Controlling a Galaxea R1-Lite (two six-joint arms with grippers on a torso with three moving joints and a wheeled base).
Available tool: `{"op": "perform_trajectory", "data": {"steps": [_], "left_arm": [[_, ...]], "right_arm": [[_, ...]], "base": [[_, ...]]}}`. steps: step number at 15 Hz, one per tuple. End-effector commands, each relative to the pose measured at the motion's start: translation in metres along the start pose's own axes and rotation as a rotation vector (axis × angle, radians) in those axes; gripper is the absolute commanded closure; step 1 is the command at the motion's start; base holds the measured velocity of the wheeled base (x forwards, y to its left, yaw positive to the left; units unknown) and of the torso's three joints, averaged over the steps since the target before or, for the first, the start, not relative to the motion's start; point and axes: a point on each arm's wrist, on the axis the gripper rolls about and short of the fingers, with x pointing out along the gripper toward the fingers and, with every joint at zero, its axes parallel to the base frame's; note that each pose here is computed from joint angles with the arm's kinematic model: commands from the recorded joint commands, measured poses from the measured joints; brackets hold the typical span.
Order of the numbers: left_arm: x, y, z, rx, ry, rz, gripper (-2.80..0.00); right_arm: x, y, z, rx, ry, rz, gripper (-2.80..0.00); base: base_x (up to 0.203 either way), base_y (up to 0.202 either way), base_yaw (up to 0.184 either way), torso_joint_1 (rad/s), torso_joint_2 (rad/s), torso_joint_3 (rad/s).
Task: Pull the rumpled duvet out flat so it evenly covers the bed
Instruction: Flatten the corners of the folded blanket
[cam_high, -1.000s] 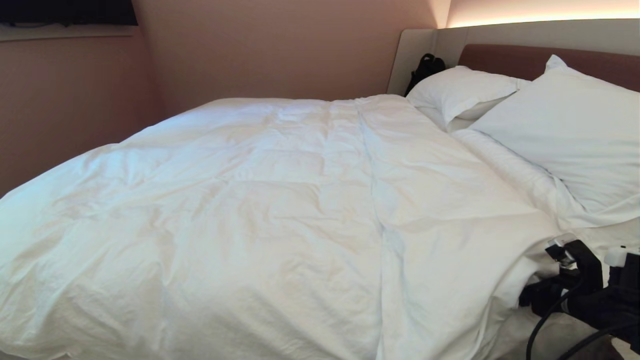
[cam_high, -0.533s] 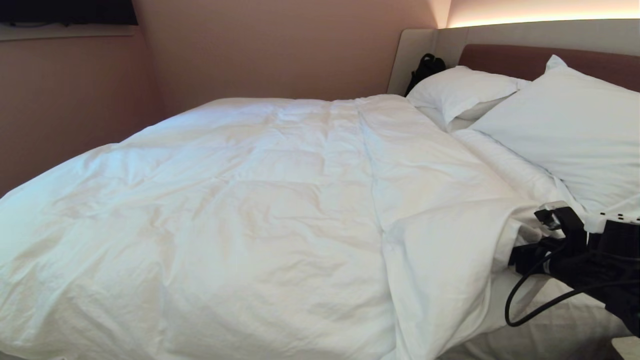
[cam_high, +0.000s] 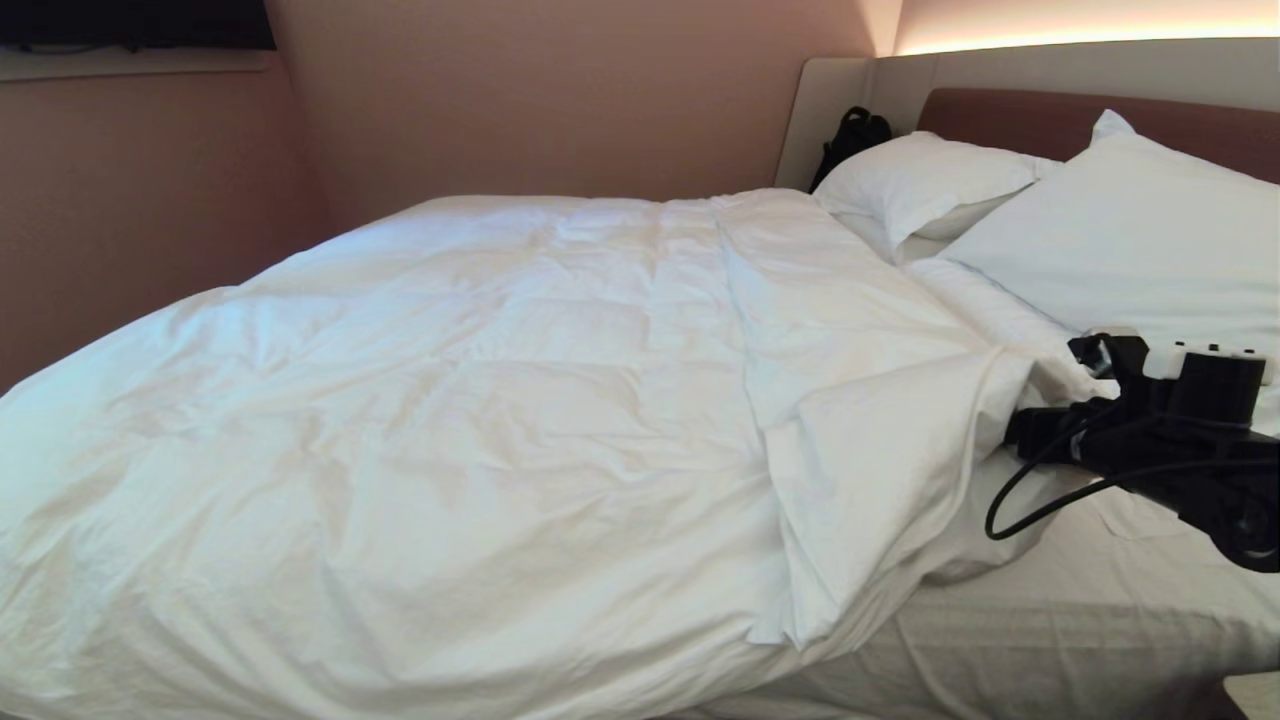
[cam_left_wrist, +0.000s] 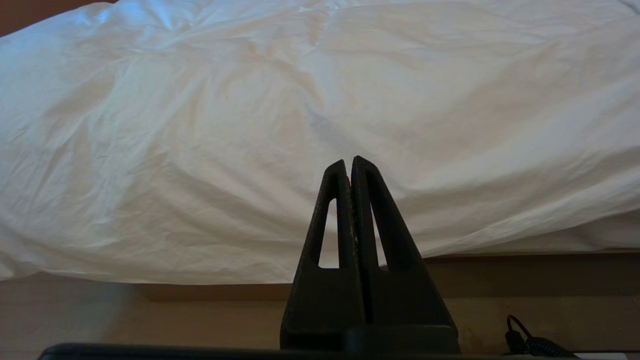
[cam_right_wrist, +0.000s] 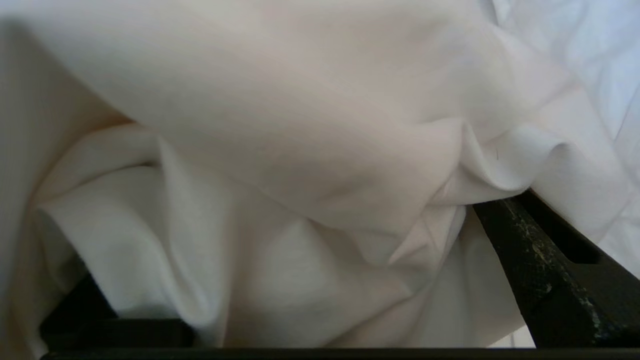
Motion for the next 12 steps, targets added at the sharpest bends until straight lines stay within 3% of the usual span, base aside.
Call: {"op": "perform_trajectory", "data": {"steps": [1, 4, 9, 12], "left_arm": [[0.0, 0.0, 0.0, 0.001, 0.0, 0.0, 0.0], [0.0, 0.0, 0.0, 0.001, 0.0, 0.0, 0.0], [0.0, 0.0, 0.0, 0.001, 0.0, 0.0, 0.0], [0.0, 0.0, 0.0, 0.001, 0.0, 0.0, 0.0]], "right_arm": [[-0.003, 0.001, -0.001, 0.026, 0.059, -0.007, -2.8], [-0.002, 0.001, -0.009, 0.031, 0.087, -0.006, -2.8], [0.011, 0.003, -0.066, 0.039, 0.281, 0.013, -2.8], [-0.001, 0.008, -0.052, 0.037, 0.244, 0.034, -2.8]], "base": [[0.0, 0.0, 0.0, 0.0, 0.0, 0.0], [0.0, 0.0, 0.0, 0.0, 0.0, 0.0], [0.0, 0.0, 0.0, 0.0, 0.0, 0.0], [0.0, 0.0, 0.0, 0.0, 0.0, 0.0]]}}
